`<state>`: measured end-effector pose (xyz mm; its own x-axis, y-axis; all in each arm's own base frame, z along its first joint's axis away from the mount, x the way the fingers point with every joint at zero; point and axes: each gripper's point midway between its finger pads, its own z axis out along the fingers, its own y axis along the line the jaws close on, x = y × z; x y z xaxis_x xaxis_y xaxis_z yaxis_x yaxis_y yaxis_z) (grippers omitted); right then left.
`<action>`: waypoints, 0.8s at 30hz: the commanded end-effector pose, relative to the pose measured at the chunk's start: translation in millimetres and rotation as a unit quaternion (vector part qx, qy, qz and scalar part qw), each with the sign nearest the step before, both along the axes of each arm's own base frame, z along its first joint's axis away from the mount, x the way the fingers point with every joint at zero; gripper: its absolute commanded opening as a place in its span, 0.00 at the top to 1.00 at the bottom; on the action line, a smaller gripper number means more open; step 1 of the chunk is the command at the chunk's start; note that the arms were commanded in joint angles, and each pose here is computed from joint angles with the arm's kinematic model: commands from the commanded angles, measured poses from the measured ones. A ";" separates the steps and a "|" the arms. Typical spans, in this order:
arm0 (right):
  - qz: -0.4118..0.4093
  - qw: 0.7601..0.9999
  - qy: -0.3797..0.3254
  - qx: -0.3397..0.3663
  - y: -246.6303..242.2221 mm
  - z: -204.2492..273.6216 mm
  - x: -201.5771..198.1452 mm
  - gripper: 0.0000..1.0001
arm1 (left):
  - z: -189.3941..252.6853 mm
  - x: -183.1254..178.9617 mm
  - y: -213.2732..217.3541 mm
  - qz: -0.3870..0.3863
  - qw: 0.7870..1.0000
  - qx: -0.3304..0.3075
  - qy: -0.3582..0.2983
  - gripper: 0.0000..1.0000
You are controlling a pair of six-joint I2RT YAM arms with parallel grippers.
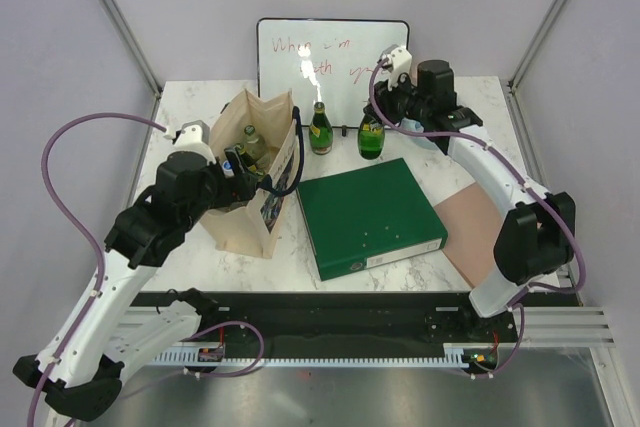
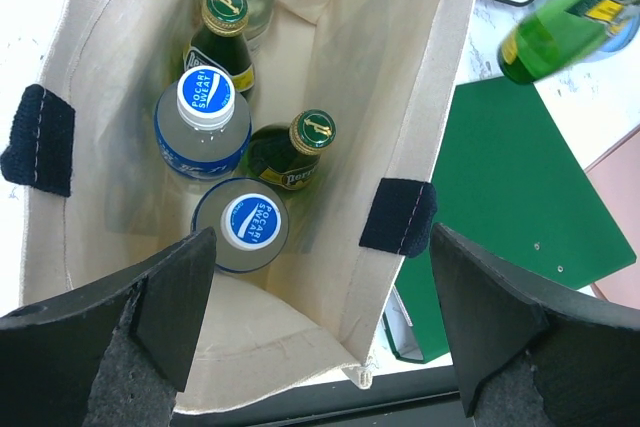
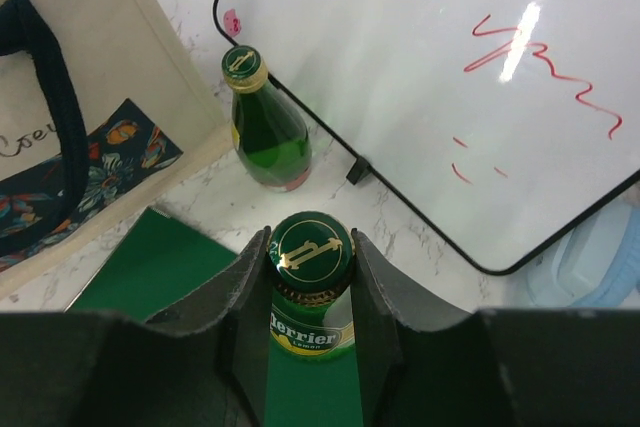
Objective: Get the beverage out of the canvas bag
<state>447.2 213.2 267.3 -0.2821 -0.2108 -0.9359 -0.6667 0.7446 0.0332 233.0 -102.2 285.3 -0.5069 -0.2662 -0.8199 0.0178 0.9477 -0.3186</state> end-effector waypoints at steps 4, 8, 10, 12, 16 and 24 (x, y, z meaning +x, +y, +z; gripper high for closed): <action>0.034 0.982 -0.180 0.045 23.3 48.5 45.7 1.00 | 14.0 -1.3 5.5 0.021 0.999 -0.018 -0.016 0.07; 0.033 0.982 -0.178 0.056 29.5 35.1 60.3 1.00 | 16.1 -0.7 5.7 0.023 0.999 -0.017 -0.017 0.07; 0.033 0.982 -0.175 0.061 32.3 28.3 66.9 1.00 | 15.7 -0.2 5.8 0.023 1.000 -0.015 -0.015 0.07; 0.032 0.982 -0.174 0.062 33.7 24.0 70.6 1.00 | 15.6 0.9 5.7 0.025 0.999 -0.015 -0.015 0.07; 0.033 0.984 -0.165 0.053 34.7 6.7 75.0 1.00 | 14.4 1.3 6.7 0.027 0.999 -0.012 -0.014 0.07; 0.040 0.987 -0.151 0.037 32.4 -15.7 68.5 0.72 | 16.3 7.0 9.0 0.036 0.999 -0.001 -0.016 0.07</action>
